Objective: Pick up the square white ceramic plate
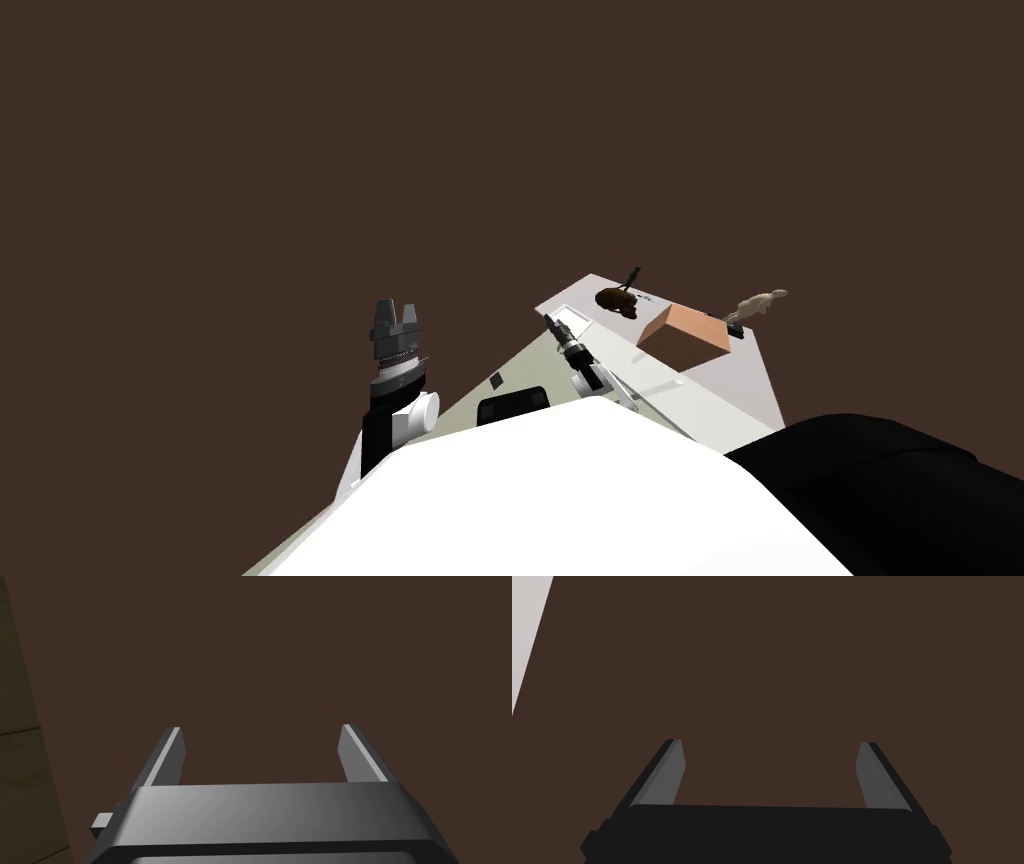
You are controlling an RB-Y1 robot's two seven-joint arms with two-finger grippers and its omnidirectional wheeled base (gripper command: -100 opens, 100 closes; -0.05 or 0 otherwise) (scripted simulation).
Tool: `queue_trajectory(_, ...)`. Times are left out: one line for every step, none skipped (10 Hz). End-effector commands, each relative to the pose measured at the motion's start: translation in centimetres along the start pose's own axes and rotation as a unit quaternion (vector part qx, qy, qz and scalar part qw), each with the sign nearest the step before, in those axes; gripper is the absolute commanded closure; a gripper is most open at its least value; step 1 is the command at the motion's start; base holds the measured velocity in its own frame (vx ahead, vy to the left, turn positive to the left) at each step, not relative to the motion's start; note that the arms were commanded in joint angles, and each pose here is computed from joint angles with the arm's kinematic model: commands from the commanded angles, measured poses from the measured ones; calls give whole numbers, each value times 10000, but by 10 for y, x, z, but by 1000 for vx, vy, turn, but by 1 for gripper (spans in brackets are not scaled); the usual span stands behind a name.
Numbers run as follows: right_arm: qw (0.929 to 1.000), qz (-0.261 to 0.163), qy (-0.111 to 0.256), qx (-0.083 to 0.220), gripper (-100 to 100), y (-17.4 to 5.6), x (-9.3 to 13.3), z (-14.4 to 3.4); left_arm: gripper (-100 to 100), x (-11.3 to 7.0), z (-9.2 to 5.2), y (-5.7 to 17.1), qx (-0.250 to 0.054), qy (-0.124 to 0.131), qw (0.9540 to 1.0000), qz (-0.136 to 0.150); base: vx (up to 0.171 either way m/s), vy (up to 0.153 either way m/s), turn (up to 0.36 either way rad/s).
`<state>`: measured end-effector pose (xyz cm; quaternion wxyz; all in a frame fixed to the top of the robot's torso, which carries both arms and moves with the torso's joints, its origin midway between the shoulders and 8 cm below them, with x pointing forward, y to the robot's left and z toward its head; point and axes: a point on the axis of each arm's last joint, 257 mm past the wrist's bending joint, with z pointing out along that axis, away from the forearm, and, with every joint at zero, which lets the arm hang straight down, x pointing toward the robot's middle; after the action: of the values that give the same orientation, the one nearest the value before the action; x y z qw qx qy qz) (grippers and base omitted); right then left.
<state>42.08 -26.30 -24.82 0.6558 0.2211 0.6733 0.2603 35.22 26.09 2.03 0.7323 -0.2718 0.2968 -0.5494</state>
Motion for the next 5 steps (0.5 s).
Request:
queue_trajectory(9981, -401, 252, 383, -100, -32, 15, -2, 0, 0, 0, 0, 0, 0, 10000, 0, -52, 52, 155)
queue_trajectory(9977, -397, 305, 452, -100, -38, 20, -4, 0, 0, 0, 0, 0, 0, 10000, -1, -32, 37, 123)
queue_trajectory(9926, -748, 537, 791, -100, -66, 35, -9, 0, 0, 0, 0, 0, 0, 10000, 0, -30, 44, 254)
queue_trajectory(9921, -746, 568, 828, -100, -69, 38, -10, 0, 0, 0, 0, 0, 0, 10000, 0, -29, 35, 86)
queue_trajectory(9853, -1098, 745, 1077, -100, -90, 46, -14, 0, 0, 0, 0, 0, 0, 10000, 0, -29, 50, 178)
